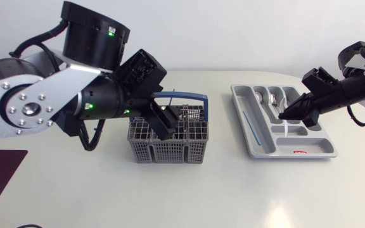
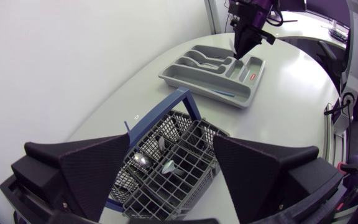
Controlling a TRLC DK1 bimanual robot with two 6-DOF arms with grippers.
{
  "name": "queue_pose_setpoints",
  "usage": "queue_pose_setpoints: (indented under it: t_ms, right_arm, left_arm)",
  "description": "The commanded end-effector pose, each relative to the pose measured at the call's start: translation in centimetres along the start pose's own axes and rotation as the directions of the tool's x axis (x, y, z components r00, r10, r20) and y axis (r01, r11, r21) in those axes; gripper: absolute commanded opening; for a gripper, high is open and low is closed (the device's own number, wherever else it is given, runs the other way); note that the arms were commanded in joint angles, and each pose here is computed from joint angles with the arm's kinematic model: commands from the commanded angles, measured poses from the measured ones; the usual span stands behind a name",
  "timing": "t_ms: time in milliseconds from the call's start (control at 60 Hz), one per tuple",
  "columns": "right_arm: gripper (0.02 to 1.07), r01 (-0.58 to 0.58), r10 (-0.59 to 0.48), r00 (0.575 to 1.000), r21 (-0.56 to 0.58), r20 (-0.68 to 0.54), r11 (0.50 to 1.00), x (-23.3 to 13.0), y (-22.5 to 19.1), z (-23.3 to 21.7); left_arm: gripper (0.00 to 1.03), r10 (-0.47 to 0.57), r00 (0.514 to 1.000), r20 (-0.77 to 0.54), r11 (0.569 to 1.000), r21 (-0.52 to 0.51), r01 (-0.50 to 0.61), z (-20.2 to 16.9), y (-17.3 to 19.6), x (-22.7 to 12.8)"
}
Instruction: Unload the cutlery basket into the drawer organizer.
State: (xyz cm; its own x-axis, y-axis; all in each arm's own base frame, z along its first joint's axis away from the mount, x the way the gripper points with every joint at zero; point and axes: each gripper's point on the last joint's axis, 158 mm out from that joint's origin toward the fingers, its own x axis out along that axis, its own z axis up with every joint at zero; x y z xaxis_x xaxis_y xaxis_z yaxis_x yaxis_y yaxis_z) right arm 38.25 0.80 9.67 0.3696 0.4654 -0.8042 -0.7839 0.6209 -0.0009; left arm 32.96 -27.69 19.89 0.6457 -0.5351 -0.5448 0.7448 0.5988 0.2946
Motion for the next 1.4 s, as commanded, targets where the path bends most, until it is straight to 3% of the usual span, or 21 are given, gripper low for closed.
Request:
queue_pose_setpoints:
  t_ms: [0,100,367,583,883,1067,1167,1383]
  right_arm:
    - [0.11,-0.006,0.000,0.998,-0.099,-0.056,0.995,0.5,0.1,-2.3]
    - [0.11,0.029,-0.054,0.990,-0.192,-0.130,0.981,0.8,-0.7,-4.4]
    - [0.10,0.004,-0.098,0.952,-0.311,-0.289,0.951,0.9,-2.6,-9.2]
    - [0.10,-0.042,-0.155,0.888,-0.411,-0.434,0.911,2.4,-3.4,-12.7]
    - [0.12,-0.093,-0.236,0.804,-0.507,-0.546,0.857,4.3,-3.5,-14.5]
    - [0.31,-0.086,-0.276,0.785,-0.539,-0.554,0.838,5.0,-4.2,-14.9]
    - [0.57,-0.064,-0.303,0.773,-0.543,-0.557,0.837,5.4,-5.2,-15.3]
    - [0.87,-0.006,-0.341,0.785,-0.557,-0.517,0.831,4.2,-5.9,-14.1]
  left_arm:
    - [0.98,-0.010,1.000,-0.023,0.999,0.032,0.010,-1.1,-0.2,-0.4]
    - [0.98,-0.014,0.999,-0.034,0.999,0.043,0.015,-1.4,-0.3,-0.6]
    - [0.98,-0.028,0.997,-0.075,0.997,0.069,0.033,-2.5,-0.6,-0.7]
    - [0.98,-0.041,0.994,-0.101,0.995,0.082,0.049,-3.2,-1.0,-0.6]
    - [0.98,-0.054,0.990,-0.129,0.993,0.098,0.067,-3.9,-1.5,-0.6]
    - [0.98,-0.060,0.989,-0.138,0.992,0.100,0.074,-4.2,-1.8,-0.6]
    - [0.98,-0.061,0.988,-0.141,0.992,0.102,0.076,-4.4,-1.8,-0.6]
    - [0.98,-0.067,0.986,-0.151,0.990,0.115,0.085,-4.5,-2.0,-0.6]
